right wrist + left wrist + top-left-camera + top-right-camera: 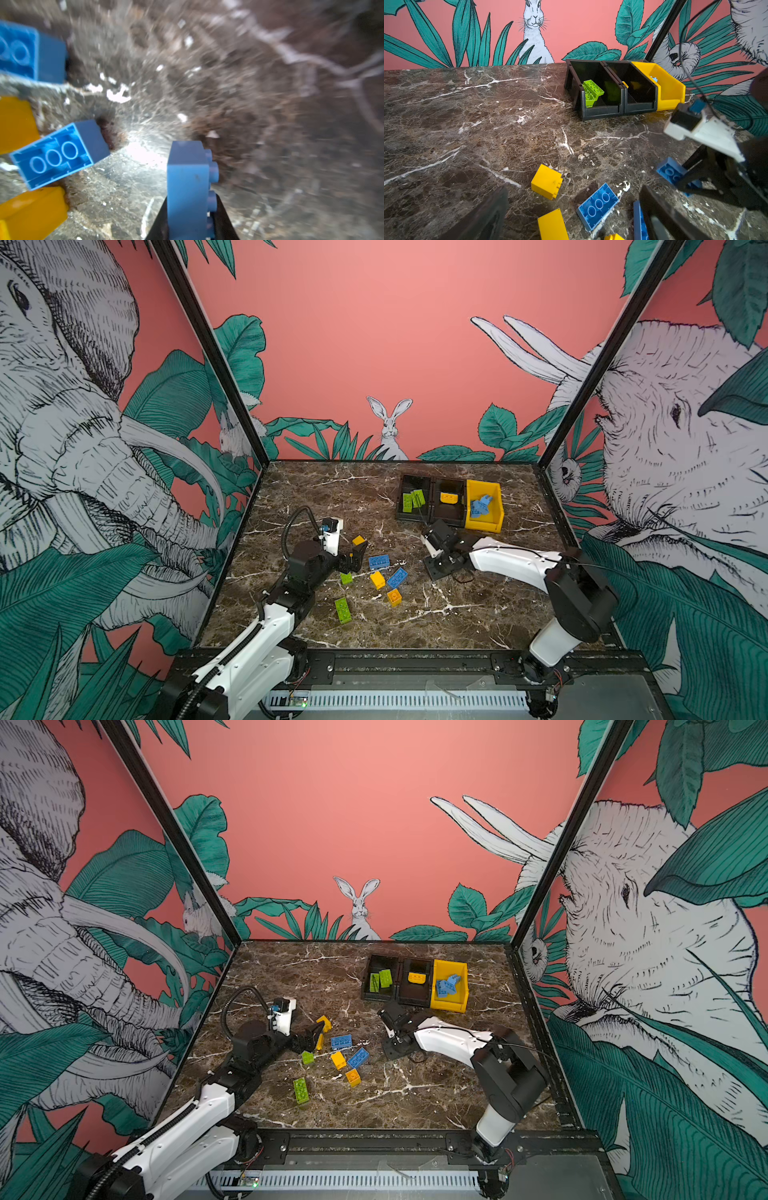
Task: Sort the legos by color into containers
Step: 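Lower the right gripper and grasp a blue brick, then carry the blue brick into the yellow bin and open the right gripper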
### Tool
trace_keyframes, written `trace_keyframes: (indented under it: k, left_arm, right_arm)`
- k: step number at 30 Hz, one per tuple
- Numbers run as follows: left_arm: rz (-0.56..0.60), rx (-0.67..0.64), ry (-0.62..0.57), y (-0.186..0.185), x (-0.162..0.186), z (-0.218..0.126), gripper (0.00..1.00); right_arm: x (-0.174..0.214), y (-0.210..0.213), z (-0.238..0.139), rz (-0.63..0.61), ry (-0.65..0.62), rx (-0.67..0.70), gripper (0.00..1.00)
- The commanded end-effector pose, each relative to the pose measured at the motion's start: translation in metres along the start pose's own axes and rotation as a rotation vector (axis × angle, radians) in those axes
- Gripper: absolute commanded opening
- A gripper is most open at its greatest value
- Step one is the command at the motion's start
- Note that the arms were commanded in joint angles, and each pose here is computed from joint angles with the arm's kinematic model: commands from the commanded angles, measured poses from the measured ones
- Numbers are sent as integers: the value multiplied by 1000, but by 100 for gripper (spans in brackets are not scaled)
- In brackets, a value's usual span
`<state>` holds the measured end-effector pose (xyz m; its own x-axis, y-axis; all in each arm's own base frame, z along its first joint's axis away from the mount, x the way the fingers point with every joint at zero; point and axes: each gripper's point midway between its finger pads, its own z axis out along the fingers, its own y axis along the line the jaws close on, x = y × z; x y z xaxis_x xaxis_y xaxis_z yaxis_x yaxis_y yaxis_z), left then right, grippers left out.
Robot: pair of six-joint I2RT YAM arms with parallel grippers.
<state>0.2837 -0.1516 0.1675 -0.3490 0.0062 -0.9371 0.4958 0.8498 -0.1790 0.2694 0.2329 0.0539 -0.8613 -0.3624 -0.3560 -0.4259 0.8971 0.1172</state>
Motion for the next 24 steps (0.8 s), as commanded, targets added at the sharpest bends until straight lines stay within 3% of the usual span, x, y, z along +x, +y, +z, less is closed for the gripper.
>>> trace_keyframes:
  k: [1, 15, 24]
  left_arm:
    - [30, -2, -30, -2, -12, -1, 99]
    - [59, -2, -14, 0, -4, 5, 99]
    - [55, -9, -9, 3, 4, 11, 99]
  right_arm:
    - [-15, -21, -25, 13, -63, -25, 11]
    - [-102, -145, -99, 266, -323, -27, 8]
    - [-139, -203, -98, 295, -343, 77, 8]
